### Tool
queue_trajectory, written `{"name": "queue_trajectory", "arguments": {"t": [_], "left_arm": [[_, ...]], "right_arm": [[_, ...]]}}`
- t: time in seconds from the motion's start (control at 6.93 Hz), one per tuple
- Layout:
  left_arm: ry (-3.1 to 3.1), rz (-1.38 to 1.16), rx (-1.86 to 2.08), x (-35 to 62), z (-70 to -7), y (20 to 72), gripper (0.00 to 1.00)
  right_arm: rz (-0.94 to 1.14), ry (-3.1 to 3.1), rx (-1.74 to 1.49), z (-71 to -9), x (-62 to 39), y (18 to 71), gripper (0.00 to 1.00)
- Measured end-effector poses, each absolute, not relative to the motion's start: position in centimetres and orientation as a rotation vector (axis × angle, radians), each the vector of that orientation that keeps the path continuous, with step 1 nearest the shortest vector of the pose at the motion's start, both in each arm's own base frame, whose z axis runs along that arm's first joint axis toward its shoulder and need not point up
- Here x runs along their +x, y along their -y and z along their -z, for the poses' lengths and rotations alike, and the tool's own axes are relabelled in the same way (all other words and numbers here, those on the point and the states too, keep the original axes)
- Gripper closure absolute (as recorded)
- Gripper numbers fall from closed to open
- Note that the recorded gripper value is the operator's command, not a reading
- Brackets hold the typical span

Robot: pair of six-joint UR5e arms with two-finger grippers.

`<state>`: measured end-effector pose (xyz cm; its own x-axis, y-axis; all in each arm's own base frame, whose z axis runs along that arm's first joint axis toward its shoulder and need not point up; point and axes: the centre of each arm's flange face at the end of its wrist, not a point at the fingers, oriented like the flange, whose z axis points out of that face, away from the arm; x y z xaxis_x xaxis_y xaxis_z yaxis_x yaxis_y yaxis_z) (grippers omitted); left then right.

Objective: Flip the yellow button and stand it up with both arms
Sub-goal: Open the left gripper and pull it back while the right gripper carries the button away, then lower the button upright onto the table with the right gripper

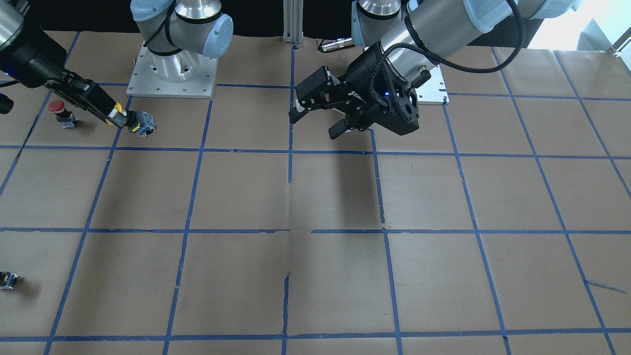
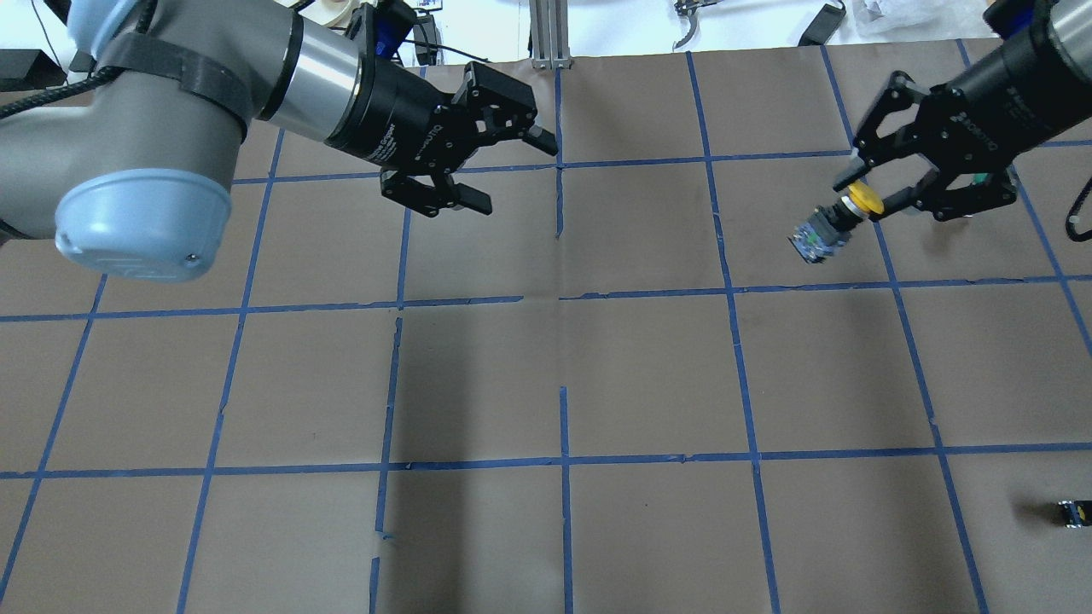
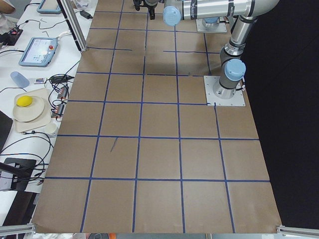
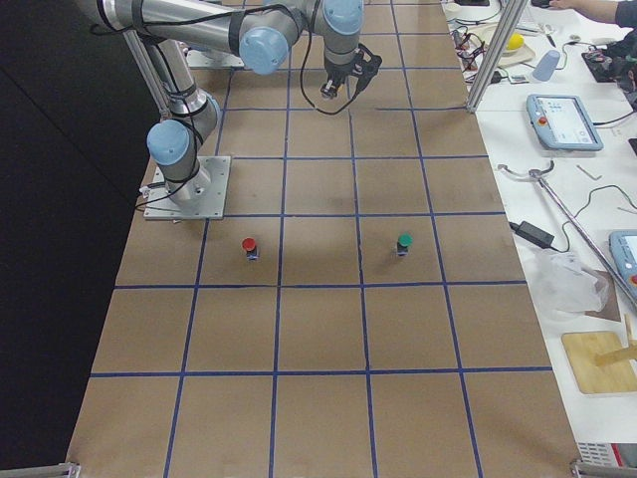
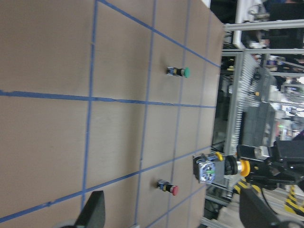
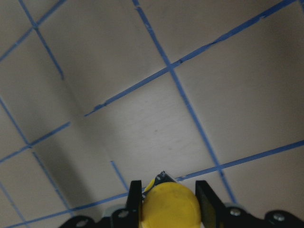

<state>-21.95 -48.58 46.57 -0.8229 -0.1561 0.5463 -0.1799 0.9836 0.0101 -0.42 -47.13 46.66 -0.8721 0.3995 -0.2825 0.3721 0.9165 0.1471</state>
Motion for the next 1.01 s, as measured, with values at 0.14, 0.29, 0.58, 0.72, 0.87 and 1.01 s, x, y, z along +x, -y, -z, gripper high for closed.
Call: {"name": "queue_trajectory", "arguments": {"t": [0.14,0.29,0.58,0.72,0.87,1.01], "left_arm": [[2.749,-0.116,0.22,-20.2,-46.8,47.7,0.0],[2.917,-0.159,0.178,-18.4,-46.9,46.9,0.0],[3.051,-0.177,0.136,-16.9,-47.2,45.9,0.0],[3.059,-0.181,0.131,-16.8,-47.4,45.7,0.0],[3.059,-0.188,0.129,-16.8,-47.6,45.5,0.0],[3.058,-0.198,0.127,-16.8,-48.0,45.2,0.0]], "right_arm": [[-0.125,-2.907,0.382,-44.7,-3.1,46.6,0.87],[-0.087,-2.986,0.225,-42.7,-6.8,46.2,0.86],[0.007,-3.042,0.008,-39.4,-12.7,44.8,0.86],[0.027,-3.049,-0.061,-38.4,-14.1,44.3,0.86],[0.035,-3.05,-0.118,-37.5,-15.3,44.2,0.86],[0.041,-3.048,-0.194,-36.3,-16.8,44.5,0.86]]}}
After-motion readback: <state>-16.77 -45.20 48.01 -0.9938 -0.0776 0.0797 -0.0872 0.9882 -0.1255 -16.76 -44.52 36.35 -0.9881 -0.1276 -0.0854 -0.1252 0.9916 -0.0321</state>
